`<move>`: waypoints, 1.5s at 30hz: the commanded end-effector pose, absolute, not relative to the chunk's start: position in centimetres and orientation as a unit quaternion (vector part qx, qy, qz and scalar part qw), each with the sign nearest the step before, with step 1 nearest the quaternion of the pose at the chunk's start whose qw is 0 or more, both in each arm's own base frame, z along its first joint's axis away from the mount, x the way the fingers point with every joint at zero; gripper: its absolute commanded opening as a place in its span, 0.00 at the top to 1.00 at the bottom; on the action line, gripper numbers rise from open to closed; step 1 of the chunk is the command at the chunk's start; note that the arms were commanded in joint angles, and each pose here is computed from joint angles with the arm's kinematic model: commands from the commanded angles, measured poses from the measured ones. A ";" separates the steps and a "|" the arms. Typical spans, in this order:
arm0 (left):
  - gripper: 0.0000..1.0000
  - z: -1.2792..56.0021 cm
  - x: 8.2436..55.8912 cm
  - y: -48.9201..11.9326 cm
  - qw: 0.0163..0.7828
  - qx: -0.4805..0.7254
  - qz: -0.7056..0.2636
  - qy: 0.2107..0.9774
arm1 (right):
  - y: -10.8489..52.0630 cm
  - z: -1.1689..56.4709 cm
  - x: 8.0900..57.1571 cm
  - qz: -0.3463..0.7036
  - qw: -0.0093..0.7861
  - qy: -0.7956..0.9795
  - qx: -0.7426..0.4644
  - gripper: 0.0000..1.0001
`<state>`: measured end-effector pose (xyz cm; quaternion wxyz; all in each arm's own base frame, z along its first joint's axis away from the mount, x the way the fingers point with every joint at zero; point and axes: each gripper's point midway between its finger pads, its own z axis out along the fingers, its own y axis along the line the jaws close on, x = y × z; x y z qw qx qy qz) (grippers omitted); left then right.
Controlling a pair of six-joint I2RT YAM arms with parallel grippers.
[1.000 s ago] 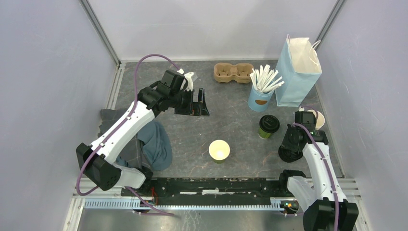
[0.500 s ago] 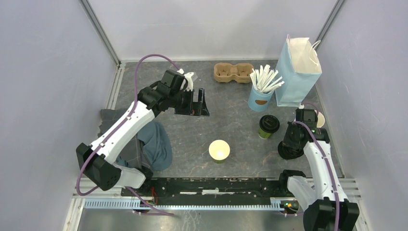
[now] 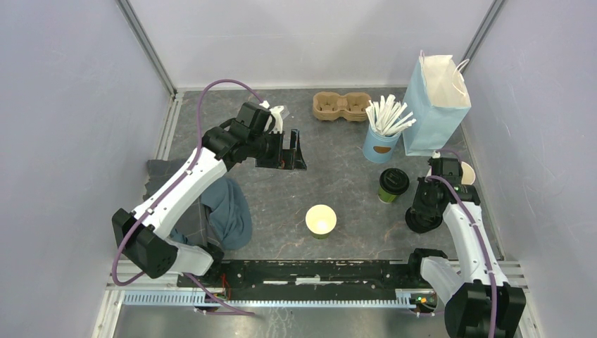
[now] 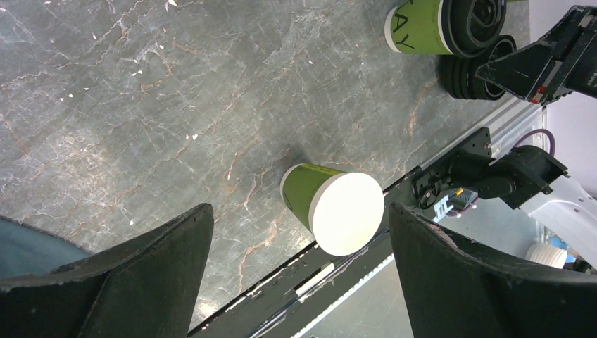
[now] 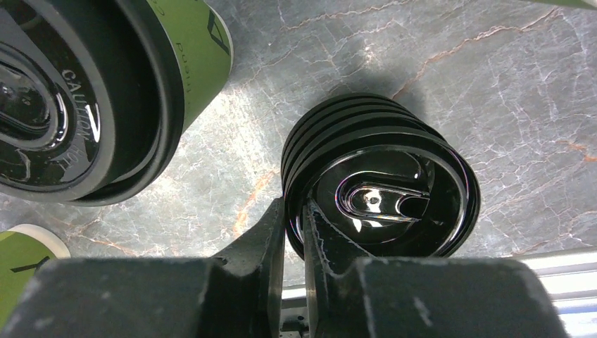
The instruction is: Pack the takeout coffee
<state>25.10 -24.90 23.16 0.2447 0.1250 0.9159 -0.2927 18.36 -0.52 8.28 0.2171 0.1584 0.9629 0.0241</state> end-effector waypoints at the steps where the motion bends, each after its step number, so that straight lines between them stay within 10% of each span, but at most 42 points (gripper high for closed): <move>1: 0.00 24.6 25.6 -25.5 0.264 0.147 -0.307 0.903 | -0.2 7.9 18.8 0.035 0.226 0.963 0.144 0.80; 45: 0.00 24.6 25.7 -25.6 0.261 0.140 -0.310 0.904 | -0.2 14.3 20.2 0.042 0.286 0.948 0.131 0.93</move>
